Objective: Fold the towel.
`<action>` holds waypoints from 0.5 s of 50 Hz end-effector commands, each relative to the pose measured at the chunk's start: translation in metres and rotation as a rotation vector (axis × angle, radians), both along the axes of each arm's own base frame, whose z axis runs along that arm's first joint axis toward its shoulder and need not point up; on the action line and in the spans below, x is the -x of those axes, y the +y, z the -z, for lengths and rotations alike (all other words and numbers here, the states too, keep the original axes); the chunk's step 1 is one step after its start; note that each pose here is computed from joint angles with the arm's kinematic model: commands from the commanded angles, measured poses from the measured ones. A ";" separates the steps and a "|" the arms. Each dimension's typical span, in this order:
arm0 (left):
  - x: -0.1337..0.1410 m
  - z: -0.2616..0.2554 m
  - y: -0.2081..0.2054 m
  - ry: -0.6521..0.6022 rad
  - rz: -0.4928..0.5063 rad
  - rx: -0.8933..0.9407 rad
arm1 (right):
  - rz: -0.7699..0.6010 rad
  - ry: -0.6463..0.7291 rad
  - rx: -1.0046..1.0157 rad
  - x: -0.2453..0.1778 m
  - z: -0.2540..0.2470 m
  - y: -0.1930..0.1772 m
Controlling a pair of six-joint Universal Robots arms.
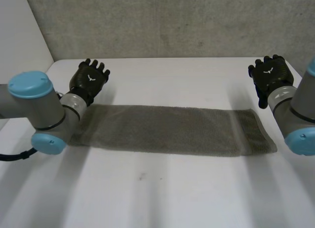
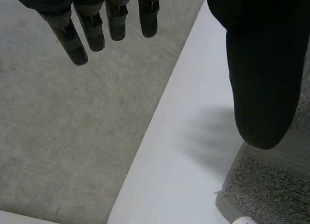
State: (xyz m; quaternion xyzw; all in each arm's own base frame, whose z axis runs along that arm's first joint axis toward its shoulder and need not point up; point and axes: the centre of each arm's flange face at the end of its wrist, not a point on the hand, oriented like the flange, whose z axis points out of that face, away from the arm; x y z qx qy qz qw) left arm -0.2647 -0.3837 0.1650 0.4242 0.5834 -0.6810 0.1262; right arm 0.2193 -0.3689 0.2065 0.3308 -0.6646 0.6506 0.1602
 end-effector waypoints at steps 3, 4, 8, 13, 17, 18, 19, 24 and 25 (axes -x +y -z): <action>-0.014 -0.029 0.045 0.122 -0.005 -0.065 | -0.067 -0.001 -0.240 0.010 0.008 0.046; -0.014 -0.029 0.046 0.122 -0.005 -0.065 | -0.063 -0.005 -0.309 0.017 0.015 0.052; -0.019 -0.037 0.067 0.253 -0.011 -0.137 | -0.055 -0.018 -0.430 0.032 0.030 0.062; -0.022 -0.036 0.080 0.395 -0.020 -0.225 | -0.054 -0.076 -0.502 0.039 0.046 0.072; -0.022 -0.036 0.087 0.486 -0.020 -0.277 | -0.037 -0.098 -0.492 0.045 0.053 0.069; -0.022 -0.036 0.087 0.486 -0.020 -0.278 | -0.031 -0.101 -0.484 0.047 0.057 0.067; -0.023 -0.035 0.089 0.498 -0.022 -0.286 | -0.031 -0.101 -0.484 0.047 0.057 0.067; -0.023 -0.033 0.090 0.497 -0.024 -0.294 | -0.030 -0.098 -0.450 0.048 0.070 0.060; -0.023 -0.032 0.091 0.497 -0.024 -0.296 | -0.034 -0.090 -0.431 0.048 0.073 0.057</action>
